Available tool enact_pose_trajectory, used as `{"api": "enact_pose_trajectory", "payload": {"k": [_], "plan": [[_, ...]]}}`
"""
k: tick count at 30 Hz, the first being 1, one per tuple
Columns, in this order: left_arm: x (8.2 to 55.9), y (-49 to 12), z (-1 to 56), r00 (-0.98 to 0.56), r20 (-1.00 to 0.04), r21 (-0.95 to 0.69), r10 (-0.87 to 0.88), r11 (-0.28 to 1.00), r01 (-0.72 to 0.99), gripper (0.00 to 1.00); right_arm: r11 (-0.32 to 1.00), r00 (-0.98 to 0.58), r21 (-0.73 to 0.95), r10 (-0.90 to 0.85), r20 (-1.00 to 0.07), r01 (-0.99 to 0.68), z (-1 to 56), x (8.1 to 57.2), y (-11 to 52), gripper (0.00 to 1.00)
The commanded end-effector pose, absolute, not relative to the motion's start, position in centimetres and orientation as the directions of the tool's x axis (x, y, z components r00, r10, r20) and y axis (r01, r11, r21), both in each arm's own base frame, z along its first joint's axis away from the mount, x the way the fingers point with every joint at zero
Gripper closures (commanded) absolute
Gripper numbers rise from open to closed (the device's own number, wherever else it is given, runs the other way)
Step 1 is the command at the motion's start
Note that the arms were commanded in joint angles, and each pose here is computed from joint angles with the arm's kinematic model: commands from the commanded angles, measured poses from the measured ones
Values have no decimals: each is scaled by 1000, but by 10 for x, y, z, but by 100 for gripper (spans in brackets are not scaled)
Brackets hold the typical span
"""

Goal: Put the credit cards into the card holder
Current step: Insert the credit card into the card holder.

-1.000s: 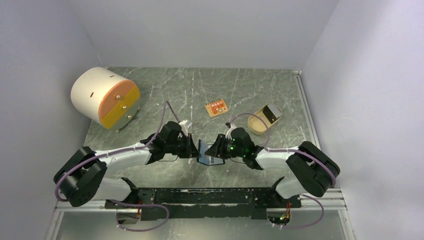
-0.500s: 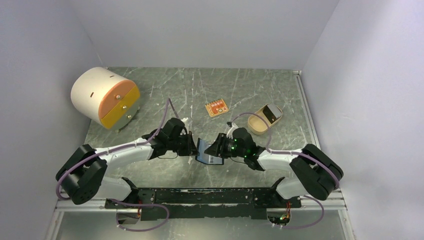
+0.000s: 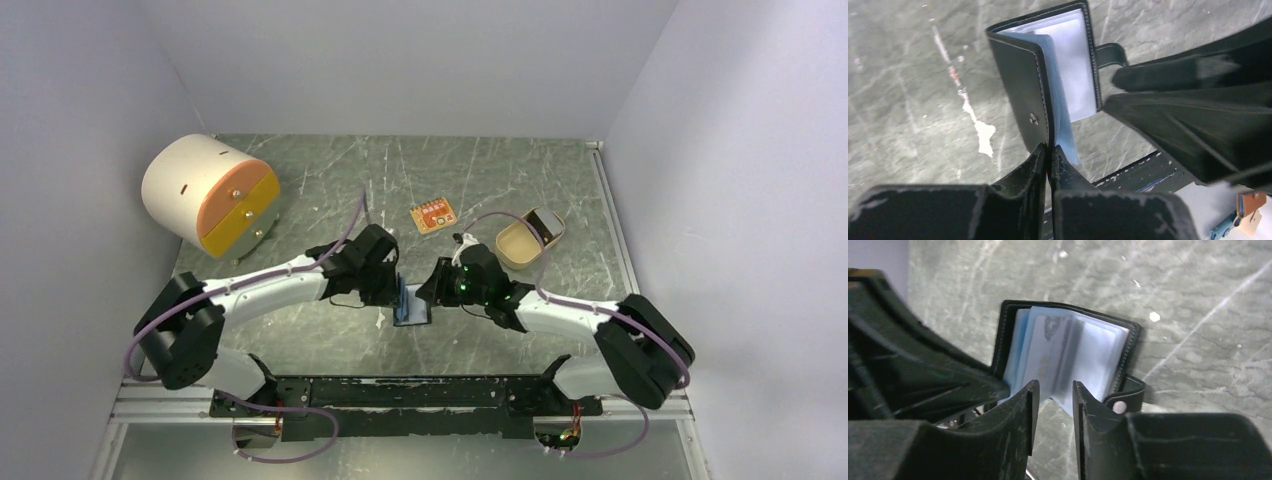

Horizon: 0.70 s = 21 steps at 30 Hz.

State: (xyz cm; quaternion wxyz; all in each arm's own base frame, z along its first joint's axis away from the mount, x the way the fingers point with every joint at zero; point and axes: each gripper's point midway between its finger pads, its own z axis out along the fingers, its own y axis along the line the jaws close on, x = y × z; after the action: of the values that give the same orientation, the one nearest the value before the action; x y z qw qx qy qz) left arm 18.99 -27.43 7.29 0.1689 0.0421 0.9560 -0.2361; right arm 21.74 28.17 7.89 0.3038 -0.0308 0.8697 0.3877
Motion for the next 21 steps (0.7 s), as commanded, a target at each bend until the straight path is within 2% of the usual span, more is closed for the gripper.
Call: {"api": "enact_pose_trajectory", "payload": {"k": [1,5,11,15,21], "plan": [[186,-287,66,-945,-321,-396,67,897,198,91,749,-836,608,136,-531,-264,48,217,277,68],[185,-297,60,-950,-304,-410,74,890,201,91,765,-849,601,140,-509,-234,32,215,273,69],[183,-296,66,-946,-323,-452,33,873,185,91,796,-821,558,145,-552,-235,43,223,262,68],[183,-292,80,-923,-384,-482,20,849,219,91,826,-785,505,132,-605,-250,61,236,253,65],[184,-268,72,-930,-368,-432,-15,888,156,91,926,-645,273,42,-763,-262,123,282,218,57]]}}
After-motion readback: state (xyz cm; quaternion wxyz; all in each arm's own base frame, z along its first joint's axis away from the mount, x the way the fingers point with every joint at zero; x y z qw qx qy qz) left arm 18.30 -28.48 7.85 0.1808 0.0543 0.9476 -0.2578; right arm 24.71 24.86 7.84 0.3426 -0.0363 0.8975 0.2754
